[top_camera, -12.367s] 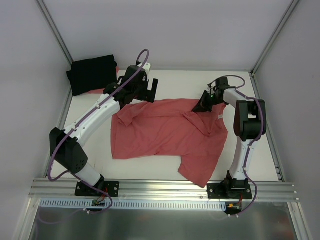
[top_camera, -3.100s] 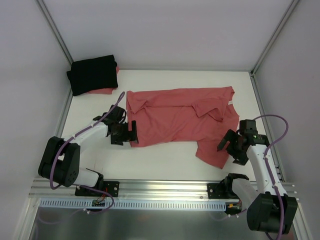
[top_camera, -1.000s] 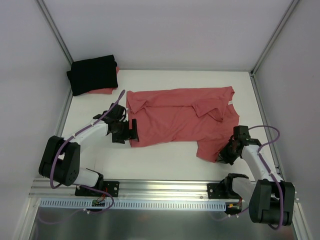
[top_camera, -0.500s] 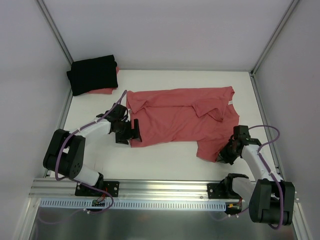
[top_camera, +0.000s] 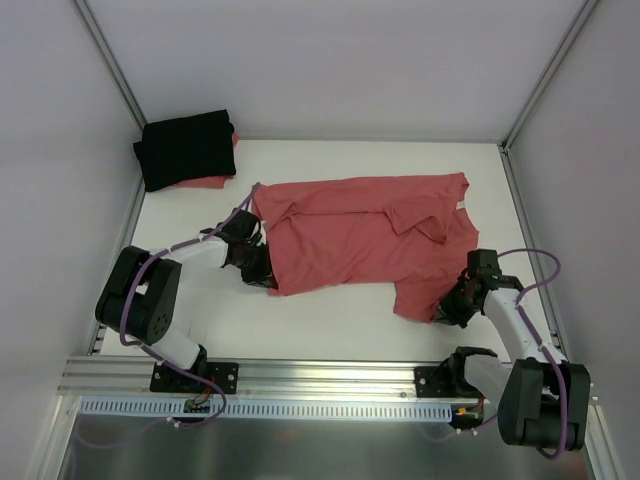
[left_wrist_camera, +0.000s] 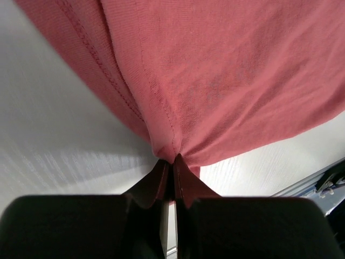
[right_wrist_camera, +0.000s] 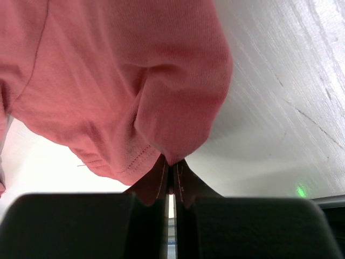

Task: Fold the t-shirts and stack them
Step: Grap the side of the flattened tshirt closest away from the robot with both arms, then fold the other side of the tshirt into a rectangle

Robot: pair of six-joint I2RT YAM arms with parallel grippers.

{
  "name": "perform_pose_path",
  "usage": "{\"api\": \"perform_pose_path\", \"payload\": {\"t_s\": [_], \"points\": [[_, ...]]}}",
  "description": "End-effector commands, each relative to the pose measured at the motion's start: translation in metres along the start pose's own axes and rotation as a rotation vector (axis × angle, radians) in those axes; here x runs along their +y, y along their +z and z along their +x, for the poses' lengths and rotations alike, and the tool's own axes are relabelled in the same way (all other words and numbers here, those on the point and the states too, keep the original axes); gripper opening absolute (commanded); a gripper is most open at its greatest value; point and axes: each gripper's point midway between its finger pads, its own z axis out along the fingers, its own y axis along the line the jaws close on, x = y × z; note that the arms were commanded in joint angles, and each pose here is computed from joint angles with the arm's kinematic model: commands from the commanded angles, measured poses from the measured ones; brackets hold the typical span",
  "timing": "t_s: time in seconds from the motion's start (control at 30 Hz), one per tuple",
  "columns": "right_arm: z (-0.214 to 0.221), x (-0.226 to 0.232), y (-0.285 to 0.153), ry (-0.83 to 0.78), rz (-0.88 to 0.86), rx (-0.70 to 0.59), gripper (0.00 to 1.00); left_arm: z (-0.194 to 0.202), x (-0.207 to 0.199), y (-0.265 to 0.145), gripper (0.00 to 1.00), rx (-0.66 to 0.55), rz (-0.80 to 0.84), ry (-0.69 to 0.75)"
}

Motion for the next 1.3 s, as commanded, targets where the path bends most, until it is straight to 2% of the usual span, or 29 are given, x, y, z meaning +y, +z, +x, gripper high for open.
{"api": "perform_pose_path", "payload": {"t_s": [0.0,0.23,0.5,0.87,1.27], "points": [[-0.01,0.014,-0.013,-0.016,-0.041,-0.036,0.0,0.003,-0.001,-0.012,0.0,0.006,-0.026,0.037],[-0.02,0.028,-0.029,-0.033,-0.082,-0.059,0.0,0.014,-0.001,-0.05,0.0,-0.014,-0.072,0.044],[-0.027,0.043,-0.053,-0.061,-0.136,-0.089,0.0,0.031,0.018,-0.068,0.0,-0.024,-0.163,0.031],[-0.09,0.109,-0.101,-0.104,-0.256,-0.205,0.0,0.001,0.014,-0.078,0.0,-0.087,-0.226,0.022],[-0.151,0.17,-0.078,-0.112,-0.305,-0.179,0.0,-0.038,0.008,-0.084,0.0,-0.129,-0.265,-0.003]]}}
